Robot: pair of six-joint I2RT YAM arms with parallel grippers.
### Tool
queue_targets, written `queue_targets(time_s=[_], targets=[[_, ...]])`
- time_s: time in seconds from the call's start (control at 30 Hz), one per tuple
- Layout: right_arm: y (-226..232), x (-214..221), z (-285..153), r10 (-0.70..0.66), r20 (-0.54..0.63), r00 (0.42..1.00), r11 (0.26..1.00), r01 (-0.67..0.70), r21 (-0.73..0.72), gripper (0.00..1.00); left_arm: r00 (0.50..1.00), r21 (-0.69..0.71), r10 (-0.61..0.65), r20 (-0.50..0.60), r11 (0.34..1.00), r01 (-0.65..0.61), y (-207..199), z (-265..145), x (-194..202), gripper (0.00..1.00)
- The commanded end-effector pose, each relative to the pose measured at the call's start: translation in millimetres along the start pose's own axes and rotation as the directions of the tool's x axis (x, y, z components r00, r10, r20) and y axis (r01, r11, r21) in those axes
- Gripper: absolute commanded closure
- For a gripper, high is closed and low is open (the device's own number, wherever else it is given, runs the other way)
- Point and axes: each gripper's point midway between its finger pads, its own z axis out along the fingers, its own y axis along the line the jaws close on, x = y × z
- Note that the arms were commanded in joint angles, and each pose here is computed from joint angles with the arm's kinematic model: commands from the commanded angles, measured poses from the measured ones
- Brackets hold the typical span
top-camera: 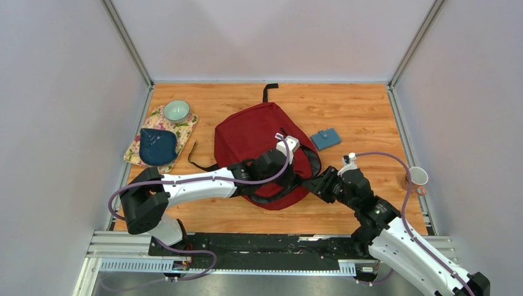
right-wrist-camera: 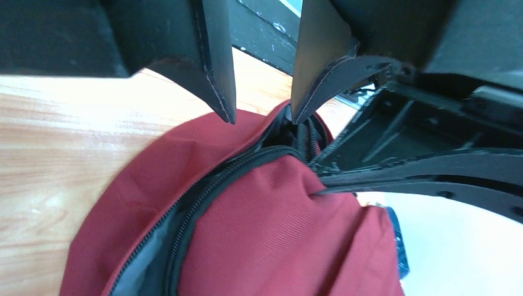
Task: Pack the student bag
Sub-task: Adjust the student bag at the center of the board.
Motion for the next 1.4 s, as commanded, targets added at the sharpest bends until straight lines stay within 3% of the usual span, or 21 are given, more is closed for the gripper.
queue_targets(time_s=[0.0,0.4,0.6,0.67,0.77,0.87,0.9,1.0,1.3,1.37], targets=[[-1,14,8,-0.007,-0.076,0.997,1.0,0.007,0.001,0.59,0.998,-0.005,-0.03,0.059,1.0,0.03,-3,-1,-25,1.0],[3,7,32,-0.011,-0.068,0.998,1.0,0.012,0.019,0.48,0.999,0.017,-0.029,0.044,0.999,0.028,-6,-1,-21,1.0],[-3,9,37,-0.007,-0.069,0.998,0.999,0.01,0.038,0.48,0.999,0.027,-0.025,0.037,0.999,0.024,-8,-1,-20,1.0],[-6,10,38,0.001,-0.067,0.998,0.999,0.001,0.042,0.5,0.999,0.031,-0.023,0.035,0.999,0.022,-8,-1,-20,1.0],[-10,11,38,-0.007,-0.071,0.997,0.998,0.011,0.055,0.6,0.999,0.035,-0.02,0.033,0.999,0.019,-9,-1,-20,1.0],[-19,14,32,-0.012,-0.08,0.997,0.996,0.019,0.09,0.77,1.0,0.025,-0.012,0.001,1.0,0.011,-6,-1,-10,1.0],[-21,14,29,-0.013,-0.074,0.997,0.996,0.019,0.09,0.86,1.0,0.028,-0.011,-0.003,1.0,0.011,-6,-1,-9,1.0],[-25,16,21,-0.005,-0.066,0.998,0.996,0.011,0.084,0.99,1.0,0.042,-0.007,-0.023,0.999,0.008,-7,-1,-2,1.0],[-34,27,6,0.017,-0.097,0.995,0.996,-0.009,0.084,1.0,0.991,0.102,0.014,-0.134,0.995,0.0,-16,1,25,1.0],[-34,28,2,0.015,-0.103,0.995,0.996,-0.006,0.085,0.91,0.981,0.128,0.027,-0.19,0.992,-0.003,-21,3,38,1.0]])
